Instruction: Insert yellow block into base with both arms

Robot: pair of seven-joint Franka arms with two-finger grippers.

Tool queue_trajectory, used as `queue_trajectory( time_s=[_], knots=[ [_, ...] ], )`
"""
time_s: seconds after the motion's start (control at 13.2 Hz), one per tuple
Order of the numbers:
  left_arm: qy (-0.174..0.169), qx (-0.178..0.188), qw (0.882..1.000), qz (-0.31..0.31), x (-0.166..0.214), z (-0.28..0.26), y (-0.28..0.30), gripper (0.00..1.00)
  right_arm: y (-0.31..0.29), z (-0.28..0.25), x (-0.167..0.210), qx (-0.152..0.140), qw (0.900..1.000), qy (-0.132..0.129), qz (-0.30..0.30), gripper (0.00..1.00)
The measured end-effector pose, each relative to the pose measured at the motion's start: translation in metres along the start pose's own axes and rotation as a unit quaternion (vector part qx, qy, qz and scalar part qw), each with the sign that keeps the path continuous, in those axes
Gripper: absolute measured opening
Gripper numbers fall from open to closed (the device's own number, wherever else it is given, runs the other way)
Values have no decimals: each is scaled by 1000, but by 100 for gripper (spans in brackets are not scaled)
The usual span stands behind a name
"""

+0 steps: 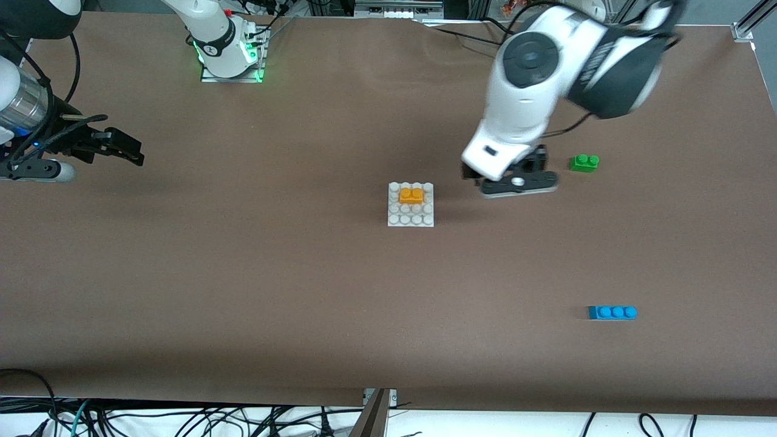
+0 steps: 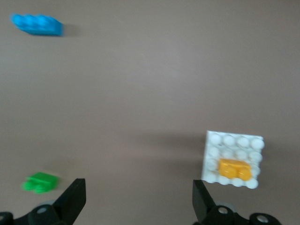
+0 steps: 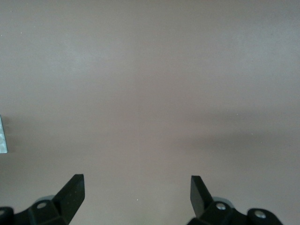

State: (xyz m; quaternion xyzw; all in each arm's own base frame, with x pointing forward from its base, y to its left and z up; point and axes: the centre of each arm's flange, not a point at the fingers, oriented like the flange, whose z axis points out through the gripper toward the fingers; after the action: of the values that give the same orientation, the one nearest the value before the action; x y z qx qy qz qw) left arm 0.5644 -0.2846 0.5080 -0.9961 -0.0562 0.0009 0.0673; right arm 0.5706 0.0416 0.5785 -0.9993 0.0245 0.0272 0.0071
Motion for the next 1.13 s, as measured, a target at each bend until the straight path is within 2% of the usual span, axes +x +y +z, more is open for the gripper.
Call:
queue_trajectory(
  time_s=[0.23, 0.53, 0.83, 0.98, 1.13],
  knots=[
    [10, -16, 1000, -9, 46, -29, -80, 100, 0, 0, 0, 0, 1000, 0, 0, 100],
    [-19, -97, 995, 10, 78, -33, -179, 100, 0, 0, 0, 0, 1000, 0, 0, 100],
    [-8, -83, 996, 24, 72, -31, -245, 100, 0, 0, 0, 0, 1000, 0, 0, 100],
    [15, -73, 997, 21, 60, -27, -254, 100, 0, 0, 0, 0, 1000, 0, 0, 100],
    [21, -71, 997, 22, 42, -24, -254, 100, 0, 0, 0, 0, 1000, 0, 0, 100]
  ],
)
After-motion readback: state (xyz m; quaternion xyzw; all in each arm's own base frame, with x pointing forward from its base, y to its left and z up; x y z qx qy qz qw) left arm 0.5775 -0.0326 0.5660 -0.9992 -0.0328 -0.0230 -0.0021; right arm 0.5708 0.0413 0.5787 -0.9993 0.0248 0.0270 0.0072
